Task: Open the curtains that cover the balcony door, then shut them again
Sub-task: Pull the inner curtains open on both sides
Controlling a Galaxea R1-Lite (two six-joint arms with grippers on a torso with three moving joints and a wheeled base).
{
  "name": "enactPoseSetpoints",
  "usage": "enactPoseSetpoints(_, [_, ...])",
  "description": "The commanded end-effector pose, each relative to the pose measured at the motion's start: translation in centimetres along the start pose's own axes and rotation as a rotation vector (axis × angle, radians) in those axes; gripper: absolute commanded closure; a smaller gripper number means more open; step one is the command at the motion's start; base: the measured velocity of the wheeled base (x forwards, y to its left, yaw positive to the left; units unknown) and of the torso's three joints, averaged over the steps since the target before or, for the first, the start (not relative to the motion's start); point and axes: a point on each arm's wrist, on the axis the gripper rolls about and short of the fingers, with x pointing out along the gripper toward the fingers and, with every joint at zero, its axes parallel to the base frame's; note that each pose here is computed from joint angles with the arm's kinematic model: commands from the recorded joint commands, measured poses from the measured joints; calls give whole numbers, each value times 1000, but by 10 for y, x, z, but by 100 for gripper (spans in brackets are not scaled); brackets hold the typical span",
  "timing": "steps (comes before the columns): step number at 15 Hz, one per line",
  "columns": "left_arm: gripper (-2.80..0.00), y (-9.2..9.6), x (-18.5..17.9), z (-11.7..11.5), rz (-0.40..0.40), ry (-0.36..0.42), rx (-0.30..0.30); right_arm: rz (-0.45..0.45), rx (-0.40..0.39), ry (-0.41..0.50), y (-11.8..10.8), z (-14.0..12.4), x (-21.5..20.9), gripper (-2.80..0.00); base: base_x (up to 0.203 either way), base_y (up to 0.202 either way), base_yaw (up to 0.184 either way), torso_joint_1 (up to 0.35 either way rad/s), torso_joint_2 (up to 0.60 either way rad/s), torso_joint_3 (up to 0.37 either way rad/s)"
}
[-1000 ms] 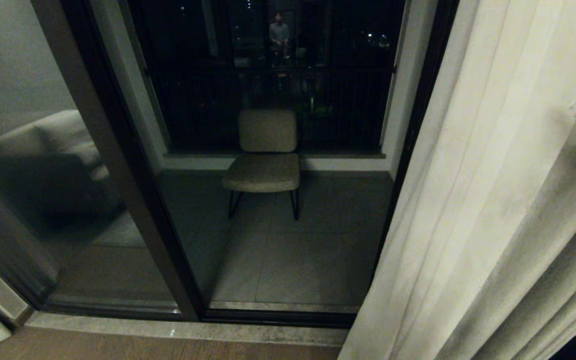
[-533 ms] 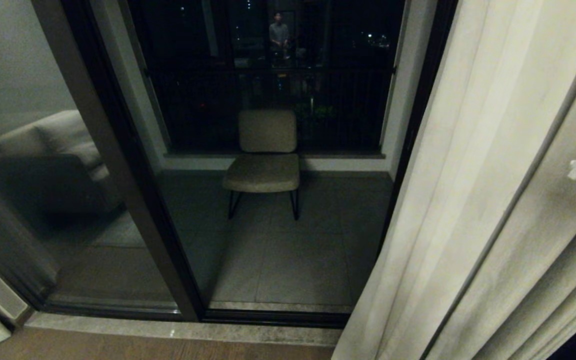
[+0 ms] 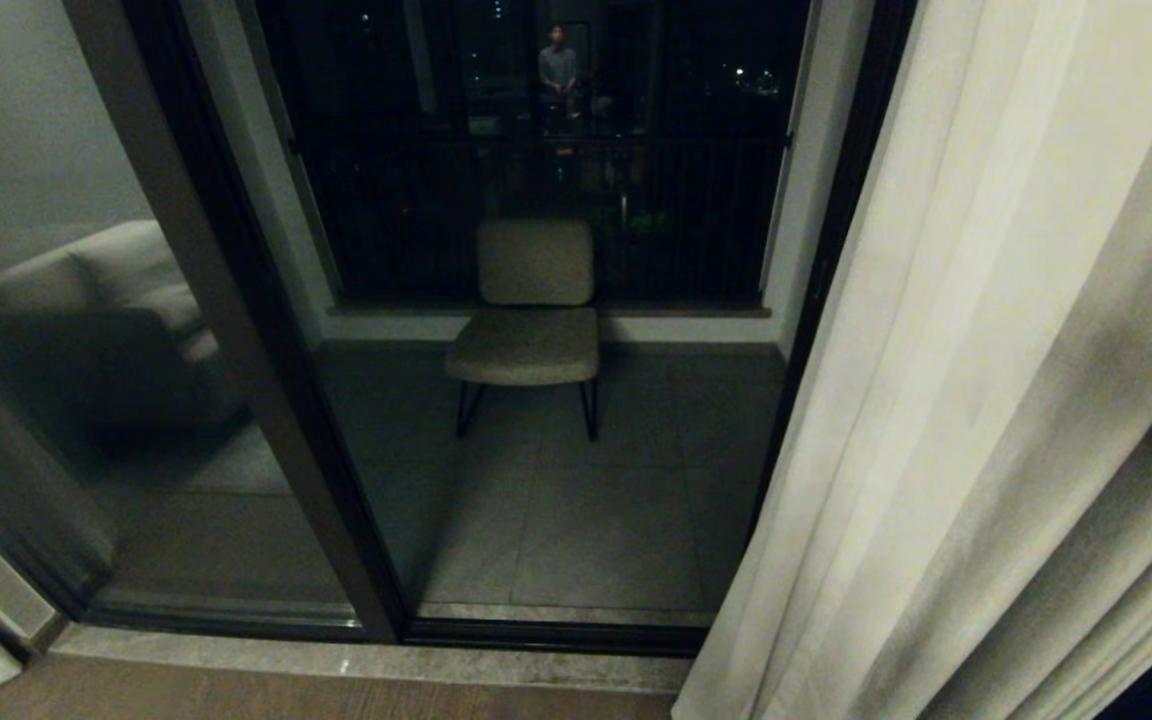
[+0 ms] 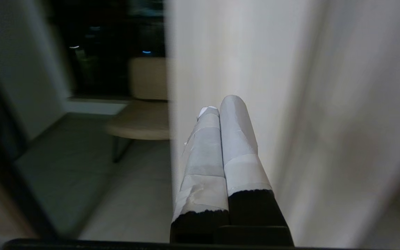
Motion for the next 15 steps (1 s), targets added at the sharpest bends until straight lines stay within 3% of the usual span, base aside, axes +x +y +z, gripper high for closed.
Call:
enactPoseSetpoints(1, [0,0,0,0,-1,-1,-1,75,-4,25,12,0,32,0,0,0,0,0,0,0])
enactPoseSetpoints(8, [0,0,0,0,0,0,-1,92,-3,32,49,-19,141,0,0,0,0,0,0,0])
enactPoseSetpoints(12, [0,0,0,0,-1,-1,-1,76,-3,35,54,-35,179,0,0,0,0,0,0,0])
enactPoseSetpoints(15, [0,0,0,0,-1,-1,-1,-27,-12,26,44,-51,207,0,0,0,0,0,0,0])
